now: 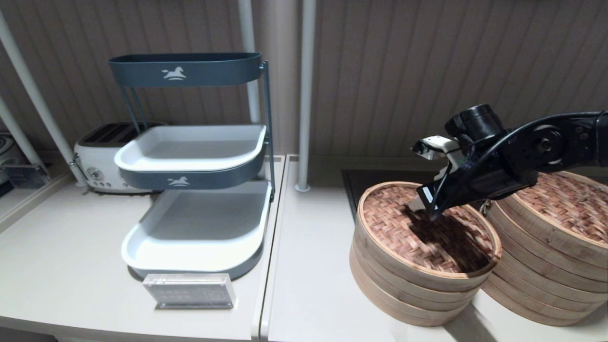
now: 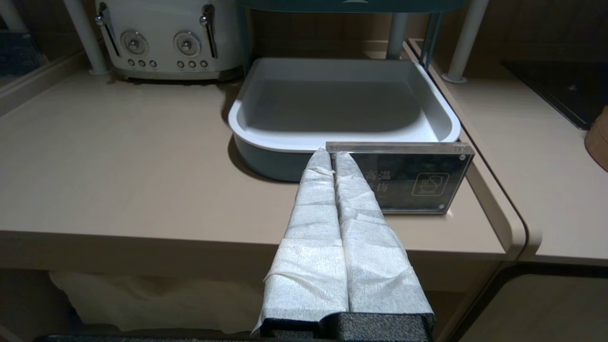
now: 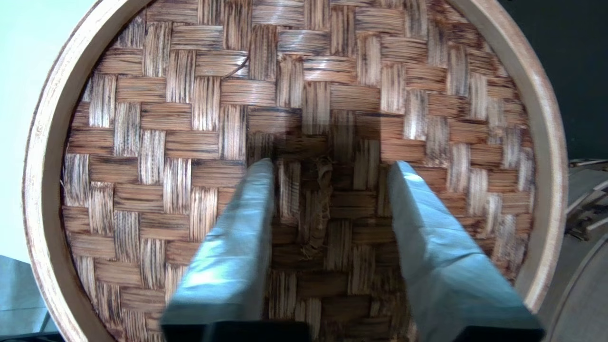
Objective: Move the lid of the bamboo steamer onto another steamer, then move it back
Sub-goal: Pick up the steamer
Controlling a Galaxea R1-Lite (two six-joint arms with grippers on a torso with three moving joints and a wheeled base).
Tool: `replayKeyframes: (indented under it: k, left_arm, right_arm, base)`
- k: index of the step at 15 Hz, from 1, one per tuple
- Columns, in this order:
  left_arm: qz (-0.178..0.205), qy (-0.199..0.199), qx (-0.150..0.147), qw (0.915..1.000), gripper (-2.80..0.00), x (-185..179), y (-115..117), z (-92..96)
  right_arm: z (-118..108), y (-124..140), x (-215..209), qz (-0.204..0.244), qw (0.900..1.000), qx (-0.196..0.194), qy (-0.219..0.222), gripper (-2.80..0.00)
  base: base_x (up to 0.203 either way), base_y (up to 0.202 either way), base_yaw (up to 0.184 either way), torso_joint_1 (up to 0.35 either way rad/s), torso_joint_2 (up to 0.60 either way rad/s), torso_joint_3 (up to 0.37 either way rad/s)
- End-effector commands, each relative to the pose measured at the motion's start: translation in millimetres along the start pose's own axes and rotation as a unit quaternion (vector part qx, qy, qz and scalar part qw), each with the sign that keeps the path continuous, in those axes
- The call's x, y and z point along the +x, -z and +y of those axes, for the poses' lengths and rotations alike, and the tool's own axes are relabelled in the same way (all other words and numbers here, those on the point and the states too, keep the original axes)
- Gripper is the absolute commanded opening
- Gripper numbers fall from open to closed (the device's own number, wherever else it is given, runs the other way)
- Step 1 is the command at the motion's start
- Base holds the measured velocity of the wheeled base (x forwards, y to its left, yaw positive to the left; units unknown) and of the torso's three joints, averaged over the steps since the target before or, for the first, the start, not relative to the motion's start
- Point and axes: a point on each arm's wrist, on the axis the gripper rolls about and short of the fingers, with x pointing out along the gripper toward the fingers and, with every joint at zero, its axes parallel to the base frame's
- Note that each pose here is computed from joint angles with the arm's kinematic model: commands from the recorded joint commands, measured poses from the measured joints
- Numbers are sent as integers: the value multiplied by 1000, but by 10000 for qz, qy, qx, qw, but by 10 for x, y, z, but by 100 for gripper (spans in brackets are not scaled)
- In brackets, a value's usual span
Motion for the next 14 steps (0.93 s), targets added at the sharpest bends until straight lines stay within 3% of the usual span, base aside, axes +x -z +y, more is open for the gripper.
replayKeyframes:
  k: [1, 8, 9, 14]
  left_arm:
    - [126, 1, 1, 9999, -280, 16, 78, 0]
    - [126, 1, 1, 9999, -280, 16, 78, 0]
    - [126, 1, 1, 9999, -280, 16, 78, 0]
    - [126, 17, 16, 9999, -280, 16, 78, -1]
  right_arm:
    - [8, 14, 64, 94, 10000, -7, -19, 0]
    - [21, 55, 123, 212, 9998, -22, -41, 0]
    - [23, 65, 134, 242, 9997, -25, -43, -280]
    - [25, 86, 136, 271, 9996, -10, -46, -280]
  base:
    - [0, 0, 0, 0, 0, 0]
    - [0, 0, 0, 0, 0, 0]
    - [0, 0, 0, 0, 0, 0]
    - [0, 0, 0, 0, 0, 0]
